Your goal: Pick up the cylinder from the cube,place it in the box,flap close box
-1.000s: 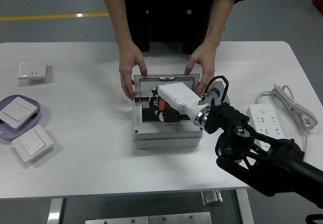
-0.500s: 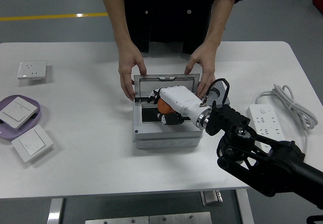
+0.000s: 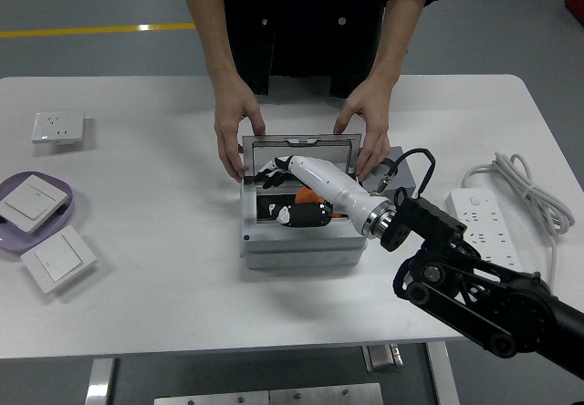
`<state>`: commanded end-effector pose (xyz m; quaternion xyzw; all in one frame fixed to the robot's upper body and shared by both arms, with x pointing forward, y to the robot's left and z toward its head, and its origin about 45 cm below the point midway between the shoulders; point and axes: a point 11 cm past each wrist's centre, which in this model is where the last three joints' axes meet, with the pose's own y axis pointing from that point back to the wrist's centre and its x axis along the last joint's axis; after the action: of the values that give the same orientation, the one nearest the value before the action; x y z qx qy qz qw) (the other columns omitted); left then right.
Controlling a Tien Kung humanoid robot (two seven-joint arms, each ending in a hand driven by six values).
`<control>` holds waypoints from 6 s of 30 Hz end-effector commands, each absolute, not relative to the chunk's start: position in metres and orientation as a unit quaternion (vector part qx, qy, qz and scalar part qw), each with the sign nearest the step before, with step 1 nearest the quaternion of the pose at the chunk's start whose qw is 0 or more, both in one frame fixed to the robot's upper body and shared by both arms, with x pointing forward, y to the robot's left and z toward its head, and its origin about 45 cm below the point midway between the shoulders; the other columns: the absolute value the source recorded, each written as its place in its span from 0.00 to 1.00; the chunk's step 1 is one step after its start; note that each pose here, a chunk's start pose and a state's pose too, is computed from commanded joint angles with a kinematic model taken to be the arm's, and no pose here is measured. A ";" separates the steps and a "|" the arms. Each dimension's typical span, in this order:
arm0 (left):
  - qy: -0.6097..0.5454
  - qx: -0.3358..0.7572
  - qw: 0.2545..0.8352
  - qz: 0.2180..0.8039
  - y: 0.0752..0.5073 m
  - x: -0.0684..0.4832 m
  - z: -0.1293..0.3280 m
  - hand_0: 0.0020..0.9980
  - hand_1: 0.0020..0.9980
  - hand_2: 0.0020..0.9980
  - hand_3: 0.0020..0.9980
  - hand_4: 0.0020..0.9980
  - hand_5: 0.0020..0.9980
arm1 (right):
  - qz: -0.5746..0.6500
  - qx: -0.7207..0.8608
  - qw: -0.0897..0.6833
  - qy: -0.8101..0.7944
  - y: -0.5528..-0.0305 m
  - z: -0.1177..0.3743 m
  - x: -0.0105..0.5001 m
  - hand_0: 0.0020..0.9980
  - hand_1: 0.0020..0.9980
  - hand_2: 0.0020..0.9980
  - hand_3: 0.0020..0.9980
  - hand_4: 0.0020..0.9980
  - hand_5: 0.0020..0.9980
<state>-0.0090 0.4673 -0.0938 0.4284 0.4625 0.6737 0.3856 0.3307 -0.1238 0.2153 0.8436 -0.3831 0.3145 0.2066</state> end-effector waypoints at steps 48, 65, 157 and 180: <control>0.459 0.427 0.389 0.675 0.467 -0.002 -0.094 0.61 0.63 0.65 0.67 0.75 0.39 | 0.266 0.846 0.246 -0.391 -0.174 0.240 0.352 0.67 0.58 0.62 0.67 0.60 0.31; 0.467 0.426 0.386 0.672 0.462 -0.008 -0.096 0.61 0.63 0.65 0.67 0.74 0.39 | 0.213 0.855 0.222 -0.418 -0.193 0.229 0.337 0.67 0.60 0.63 0.68 0.58 0.33; 0.493 0.446 0.355 0.658 0.456 -0.058 -0.099 0.61 0.63 0.64 0.66 0.75 0.36 | 0.089 0.693 -0.019 -0.715 -0.348 0.233 0.351 0.82 0.74 0.72 0.69 0.64 0.11; 0.495 0.447 0.355 0.655 0.453 -0.060 -0.100 0.61 0.63 0.64 0.65 0.74 0.32 | 0.093 0.699 -0.010 -0.709 -0.353 0.237 0.351 0.83 0.74 0.71 0.68 0.62 0.14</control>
<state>-0.0604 0.4528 -0.0999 0.4467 0.4951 0.6553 0.3549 0.3507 -0.3526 0.2372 0.6986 -0.7093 0.0932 -0.0100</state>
